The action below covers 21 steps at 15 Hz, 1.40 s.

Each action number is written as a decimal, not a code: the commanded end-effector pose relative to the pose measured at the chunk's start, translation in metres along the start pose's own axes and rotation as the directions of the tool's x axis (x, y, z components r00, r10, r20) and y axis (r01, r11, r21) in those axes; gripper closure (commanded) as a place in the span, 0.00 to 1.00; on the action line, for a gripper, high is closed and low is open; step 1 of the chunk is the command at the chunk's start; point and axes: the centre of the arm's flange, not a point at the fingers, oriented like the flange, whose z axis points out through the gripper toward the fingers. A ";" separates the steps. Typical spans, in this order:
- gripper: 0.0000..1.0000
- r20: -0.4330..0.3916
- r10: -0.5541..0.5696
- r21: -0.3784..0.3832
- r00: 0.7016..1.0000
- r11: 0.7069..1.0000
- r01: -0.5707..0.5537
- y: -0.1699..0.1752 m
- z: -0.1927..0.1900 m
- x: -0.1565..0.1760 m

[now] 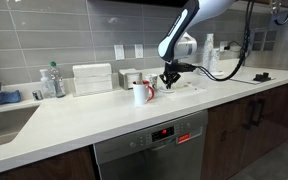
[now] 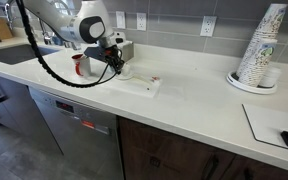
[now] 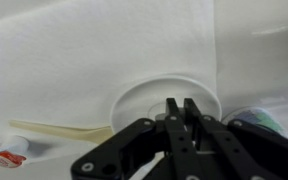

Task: Place the teacup on the saucer

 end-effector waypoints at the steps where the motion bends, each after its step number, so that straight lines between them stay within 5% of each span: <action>1: 0.97 0.005 -0.022 -0.018 1.000 1.000 0.022 0.000 0.001 -0.007; 21: 0.97 -0.009 -0.036 -0.045 0.999 0.998 0.035 -0.002 -0.002 -0.027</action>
